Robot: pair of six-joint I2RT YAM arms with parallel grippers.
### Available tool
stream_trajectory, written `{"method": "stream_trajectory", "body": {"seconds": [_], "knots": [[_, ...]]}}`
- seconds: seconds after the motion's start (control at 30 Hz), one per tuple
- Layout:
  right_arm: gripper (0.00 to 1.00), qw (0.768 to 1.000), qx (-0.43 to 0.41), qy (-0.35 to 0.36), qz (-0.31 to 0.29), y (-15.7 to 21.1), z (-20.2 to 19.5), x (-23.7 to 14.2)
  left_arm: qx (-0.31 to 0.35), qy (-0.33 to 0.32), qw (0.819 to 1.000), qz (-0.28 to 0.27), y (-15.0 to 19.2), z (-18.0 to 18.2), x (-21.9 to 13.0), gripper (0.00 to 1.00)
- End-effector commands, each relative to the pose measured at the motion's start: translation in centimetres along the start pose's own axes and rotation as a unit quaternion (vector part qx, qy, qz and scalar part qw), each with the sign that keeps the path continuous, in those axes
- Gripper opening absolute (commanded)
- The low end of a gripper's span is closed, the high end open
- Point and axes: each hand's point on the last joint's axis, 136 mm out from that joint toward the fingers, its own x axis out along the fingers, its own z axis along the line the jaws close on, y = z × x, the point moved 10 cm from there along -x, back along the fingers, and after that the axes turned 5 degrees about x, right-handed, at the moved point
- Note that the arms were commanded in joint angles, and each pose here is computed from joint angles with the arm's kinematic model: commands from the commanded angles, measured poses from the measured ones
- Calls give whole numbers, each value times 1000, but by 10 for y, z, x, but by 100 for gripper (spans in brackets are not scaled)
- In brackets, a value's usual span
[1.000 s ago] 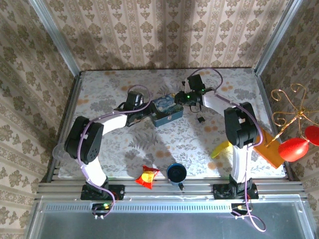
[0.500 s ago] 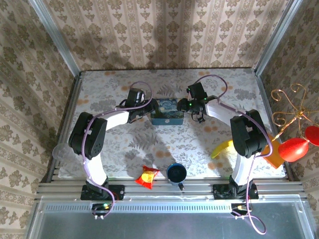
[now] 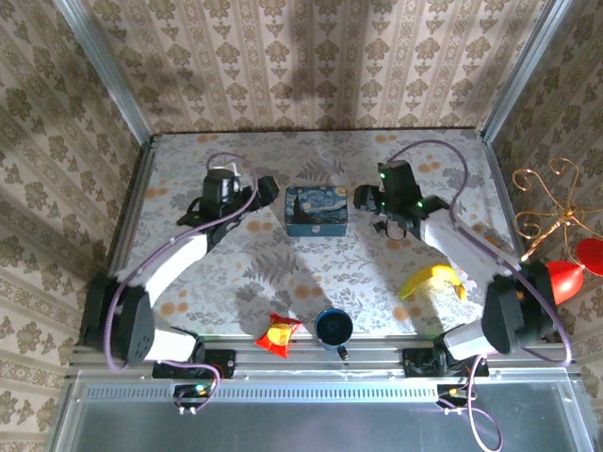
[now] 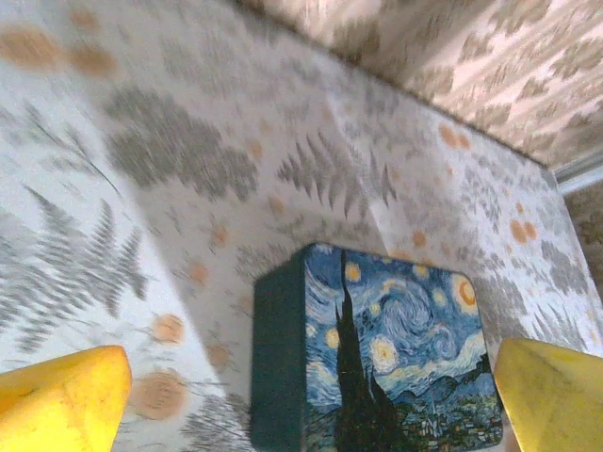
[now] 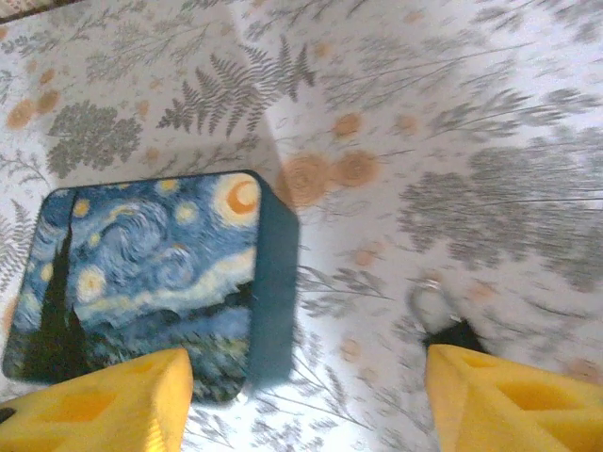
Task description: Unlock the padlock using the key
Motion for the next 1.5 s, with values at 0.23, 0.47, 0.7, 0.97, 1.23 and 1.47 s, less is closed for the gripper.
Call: {"method": "stream_trajectory", "body": {"seconds": [0.23,0.47,0.7,0.97,1.23,1.47], "knots": [[100,981,-47,94,-161,47,-60,-67,161,-211,952,-153,32,61,-96,100],[100,966,-46,100,-235,76,-86,-73,180,-280,920,-207,46,89,-116,100],[100,950,-12,131,-283,85,-104,-76,201,-312,897,-241,50,109,-115,100],[100,943,0,131,-306,84,-111,-78,199,-309,900,-233,54,137,-108,100],[100,935,-33,143,-323,76,-114,-79,238,-251,910,-227,62,146,-96,100],[100,928,-18,154,-339,72,-125,-74,261,-215,910,-240,56,148,-80,100]]}}
